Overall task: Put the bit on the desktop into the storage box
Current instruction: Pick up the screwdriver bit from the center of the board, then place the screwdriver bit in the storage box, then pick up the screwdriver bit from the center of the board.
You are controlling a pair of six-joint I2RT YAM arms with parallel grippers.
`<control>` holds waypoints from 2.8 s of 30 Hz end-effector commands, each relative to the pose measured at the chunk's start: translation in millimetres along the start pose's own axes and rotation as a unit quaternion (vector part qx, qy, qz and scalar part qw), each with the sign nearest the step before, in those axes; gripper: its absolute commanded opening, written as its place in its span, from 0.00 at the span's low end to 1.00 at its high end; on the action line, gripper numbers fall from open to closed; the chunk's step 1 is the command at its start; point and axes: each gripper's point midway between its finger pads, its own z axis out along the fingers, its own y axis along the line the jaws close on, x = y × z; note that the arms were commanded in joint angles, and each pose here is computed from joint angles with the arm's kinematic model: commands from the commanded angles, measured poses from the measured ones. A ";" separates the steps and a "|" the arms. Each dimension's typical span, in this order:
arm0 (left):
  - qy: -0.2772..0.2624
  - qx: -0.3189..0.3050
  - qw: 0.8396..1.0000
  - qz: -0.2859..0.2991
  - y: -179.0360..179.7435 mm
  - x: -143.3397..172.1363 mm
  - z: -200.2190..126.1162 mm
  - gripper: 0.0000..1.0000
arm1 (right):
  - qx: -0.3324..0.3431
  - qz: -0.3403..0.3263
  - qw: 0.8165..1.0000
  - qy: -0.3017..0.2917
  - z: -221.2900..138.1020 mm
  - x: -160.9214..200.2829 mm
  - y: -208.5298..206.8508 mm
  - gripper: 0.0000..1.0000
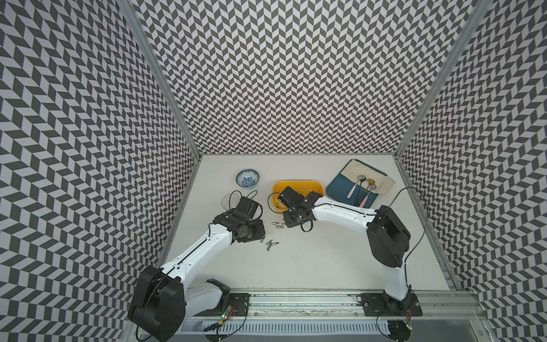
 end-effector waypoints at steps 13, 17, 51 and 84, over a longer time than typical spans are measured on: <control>0.030 -0.017 0.999 0.007 4.7 3.8 31.1 0.44 | 0.041 0.039 0.998 -0.030 14.8 -97.6 -95.2 0.00; 0.034 -0.019 0.999 0.008 4.8 4.4 34.2 0.44 | 0.052 0.043 0.998 -0.006 39.5 -92.3 -115.2 0.00; 0.079 -0.049 0.995 0.028 8.4 14.5 63.1 0.37 | 0.067 0.040 0.997 0.025 65.9 -86.0 -134.8 0.22; 0.099 -0.064 0.992 0.035 14.1 20.8 72.0 0.05 | 0.055 0.040 0.998 -0.011 16.1 -94.6 -128.9 0.27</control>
